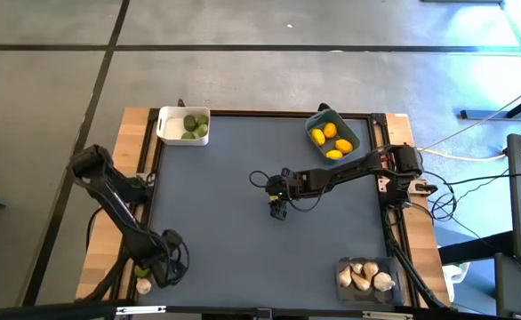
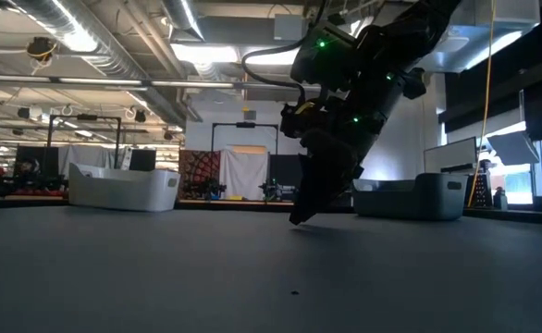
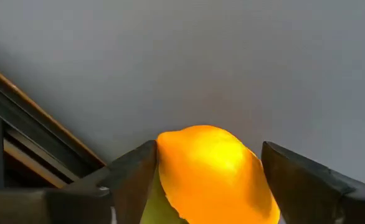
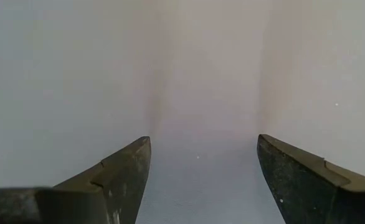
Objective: Sort produce into baskets
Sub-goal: Put the lemon into the blue bin
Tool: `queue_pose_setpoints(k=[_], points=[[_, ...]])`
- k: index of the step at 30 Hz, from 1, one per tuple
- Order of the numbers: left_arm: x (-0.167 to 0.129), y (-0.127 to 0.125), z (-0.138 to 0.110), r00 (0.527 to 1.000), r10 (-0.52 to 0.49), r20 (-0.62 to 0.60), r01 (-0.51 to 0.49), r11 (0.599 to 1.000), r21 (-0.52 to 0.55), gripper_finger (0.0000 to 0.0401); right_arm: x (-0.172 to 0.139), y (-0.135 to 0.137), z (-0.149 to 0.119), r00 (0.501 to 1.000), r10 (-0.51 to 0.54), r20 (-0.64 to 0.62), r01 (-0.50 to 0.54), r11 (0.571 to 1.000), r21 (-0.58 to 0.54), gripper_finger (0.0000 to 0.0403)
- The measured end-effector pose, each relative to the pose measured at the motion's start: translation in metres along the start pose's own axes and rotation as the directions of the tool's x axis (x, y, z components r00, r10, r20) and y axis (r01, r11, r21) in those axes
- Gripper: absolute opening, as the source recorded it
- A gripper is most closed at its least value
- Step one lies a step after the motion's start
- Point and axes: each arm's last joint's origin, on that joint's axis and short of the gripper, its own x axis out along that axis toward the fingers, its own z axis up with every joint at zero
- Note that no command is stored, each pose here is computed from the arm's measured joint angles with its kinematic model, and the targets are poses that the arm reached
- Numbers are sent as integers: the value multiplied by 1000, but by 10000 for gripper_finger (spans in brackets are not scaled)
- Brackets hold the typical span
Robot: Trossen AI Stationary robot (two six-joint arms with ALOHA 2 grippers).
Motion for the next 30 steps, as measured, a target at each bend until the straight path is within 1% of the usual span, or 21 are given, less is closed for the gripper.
queue_pose_setpoints(k=[10,17,20,24,27,30], points=[[1,0,0,1000,10,-5,-10,996,83,153,0,0,0,1000,-2,0,2,1000,0,294],[1,-1,3,1000,8,2,-9,993,117,92,0,0,0,1000,-15,3,15,1000,-1,294],[0,-1,7,1000,12,8,-13,990,141,77,0,0,0,1000,-15,3,15,1000,-1,294],[-1,0,15,998,43,38,-49,987,154,70,0,0,0,1000,-15,3,15,1000,-1,294],[-2,2,20,996,68,56,-76,986,145,73,0,0,0,1000,-15,3,15,1000,-1,294],[-3,3,24,992,74,101,-90,982,164,89,0,0,0,1000,-14,3,14,1000,-1,294]])
